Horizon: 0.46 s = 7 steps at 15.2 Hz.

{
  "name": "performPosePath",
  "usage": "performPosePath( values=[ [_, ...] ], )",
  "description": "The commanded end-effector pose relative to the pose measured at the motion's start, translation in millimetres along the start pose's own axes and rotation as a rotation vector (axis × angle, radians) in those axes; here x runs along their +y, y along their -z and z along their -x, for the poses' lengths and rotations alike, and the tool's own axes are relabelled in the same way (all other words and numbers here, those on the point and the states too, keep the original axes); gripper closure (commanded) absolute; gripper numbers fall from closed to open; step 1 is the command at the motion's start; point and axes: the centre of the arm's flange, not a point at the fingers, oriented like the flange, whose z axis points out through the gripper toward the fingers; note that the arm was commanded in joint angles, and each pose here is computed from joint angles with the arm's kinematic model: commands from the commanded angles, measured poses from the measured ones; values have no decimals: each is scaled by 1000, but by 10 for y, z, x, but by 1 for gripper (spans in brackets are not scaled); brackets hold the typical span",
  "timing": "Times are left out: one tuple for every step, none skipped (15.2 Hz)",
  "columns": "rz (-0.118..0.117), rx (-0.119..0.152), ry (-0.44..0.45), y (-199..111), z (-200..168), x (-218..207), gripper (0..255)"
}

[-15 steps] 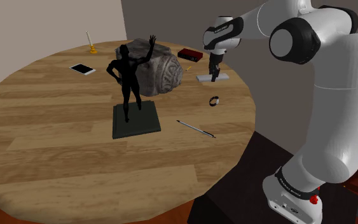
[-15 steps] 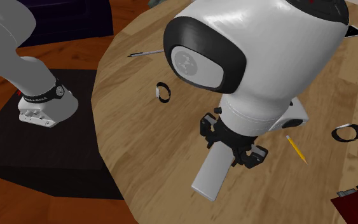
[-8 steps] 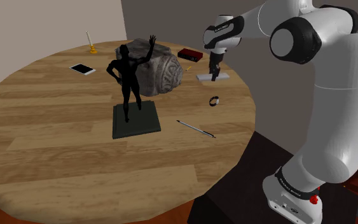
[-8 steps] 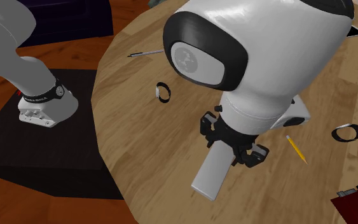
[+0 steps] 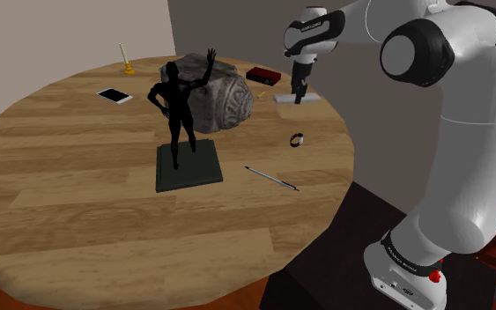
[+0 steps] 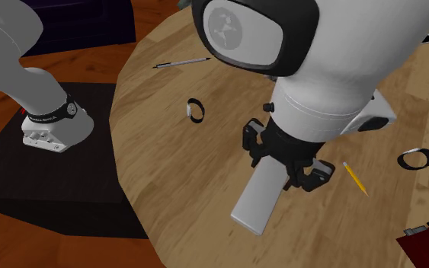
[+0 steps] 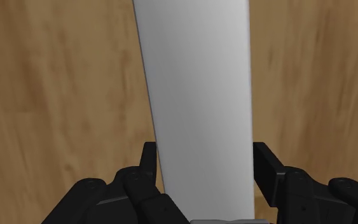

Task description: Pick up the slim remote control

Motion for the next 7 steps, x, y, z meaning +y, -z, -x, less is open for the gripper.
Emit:
performPosePath(
  values=[
    [0,0,0,103,-3,-4,255],
    [0,0,0,156,-3,-5,255],
    [0,0,0,209,-3,-6,255],
    [0,0,0,262,-3,-7,255],
    [0,0,0,314,-3,-8,255],
    [0,0,0,322,-3,-9,255],
    [0,0,0,322,-3,-9,255]
  ],
)
